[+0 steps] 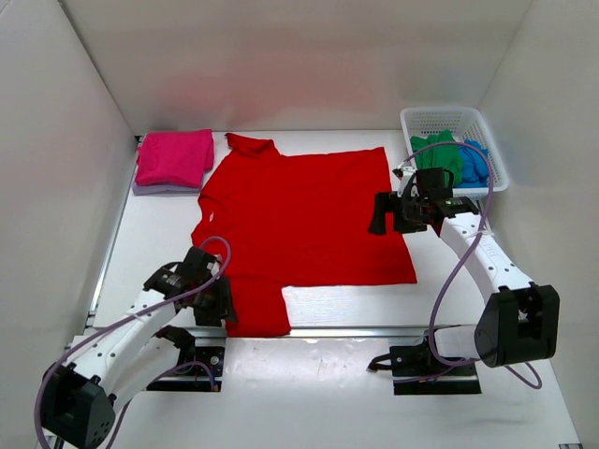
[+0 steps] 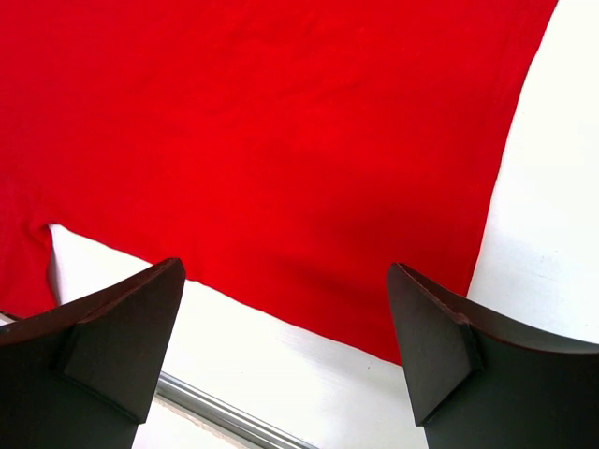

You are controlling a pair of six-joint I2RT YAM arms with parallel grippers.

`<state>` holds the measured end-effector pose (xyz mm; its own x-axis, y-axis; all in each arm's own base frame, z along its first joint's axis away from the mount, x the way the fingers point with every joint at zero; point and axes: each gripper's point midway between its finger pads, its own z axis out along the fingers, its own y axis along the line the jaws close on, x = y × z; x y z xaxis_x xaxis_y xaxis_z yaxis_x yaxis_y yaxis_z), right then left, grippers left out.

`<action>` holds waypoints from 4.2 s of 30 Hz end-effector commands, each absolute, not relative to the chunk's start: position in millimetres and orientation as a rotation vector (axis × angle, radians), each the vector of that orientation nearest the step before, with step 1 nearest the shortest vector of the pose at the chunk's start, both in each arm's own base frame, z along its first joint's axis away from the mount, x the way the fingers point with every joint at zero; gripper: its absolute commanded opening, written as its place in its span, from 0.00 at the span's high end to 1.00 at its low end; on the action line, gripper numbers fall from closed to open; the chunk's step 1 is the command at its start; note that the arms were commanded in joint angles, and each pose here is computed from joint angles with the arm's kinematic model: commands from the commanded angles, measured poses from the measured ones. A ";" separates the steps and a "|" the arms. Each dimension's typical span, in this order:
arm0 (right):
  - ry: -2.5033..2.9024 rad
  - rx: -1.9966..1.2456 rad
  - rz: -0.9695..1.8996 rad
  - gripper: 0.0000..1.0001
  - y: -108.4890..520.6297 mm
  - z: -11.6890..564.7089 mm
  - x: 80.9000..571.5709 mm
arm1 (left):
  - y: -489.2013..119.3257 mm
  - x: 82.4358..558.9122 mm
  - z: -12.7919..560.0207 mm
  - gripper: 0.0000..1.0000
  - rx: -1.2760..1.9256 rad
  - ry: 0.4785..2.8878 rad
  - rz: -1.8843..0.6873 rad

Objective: Fold and stack the t-shirts
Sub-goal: Grap the side of the flattened tshirt closest away from the robot with both arms

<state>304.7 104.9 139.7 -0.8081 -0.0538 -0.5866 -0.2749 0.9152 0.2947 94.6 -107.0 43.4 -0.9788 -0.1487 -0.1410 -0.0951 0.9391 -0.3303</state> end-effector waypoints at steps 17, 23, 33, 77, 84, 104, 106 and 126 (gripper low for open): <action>2.409 -0.230 0.499 0.13 99.2 151.1 315.1 | -113.6 81.8 31.3 0.46 -0.221 2.955 -0.495; 2.409 -0.233 0.501 0.13 99.1 150.1 315.5 | -113.5 91.1 28.7 0.43 -0.266 2.924 -0.435; 2.443 -0.188 0.478 0.16 84.5 142.8 312.2 | -124.1 118.4 36.9 1.00 -0.243 2.874 -0.426; 2.820 0.523 0.077 0.51 17.7 14.1 218.7 | -117.2 156.1 97.4 1.00 -0.254 2.691 -0.506; 2.796 0.488 0.030 0.59 9.5 15.4 234.6 | -111.5 154.8 102.0 1.00 -0.277 2.681 -0.505; 2.837 0.407 0.169 1.00 40.4 58.5 207.6 | -98.6 139.9 145.5 1.00 -0.327 2.599 -0.531; 2.843 0.404 0.193 1.00 43.2 63.7 207.2 | -97.6 134.9 147.3 1.00 -0.345 2.596 -0.541; 2.880 0.396 0.211 1.00 31.4 88.0 154.7 | -100.2 109.7 189.8 1.00 -0.385 2.529 -0.669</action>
<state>167.0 36.0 85.5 -0.9227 0.3160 -0.2210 0.2744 0.9407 0.1996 114.8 -97.5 173.4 -0.8436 -0.3697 -0.3893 -0.1487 0.8577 -0.4922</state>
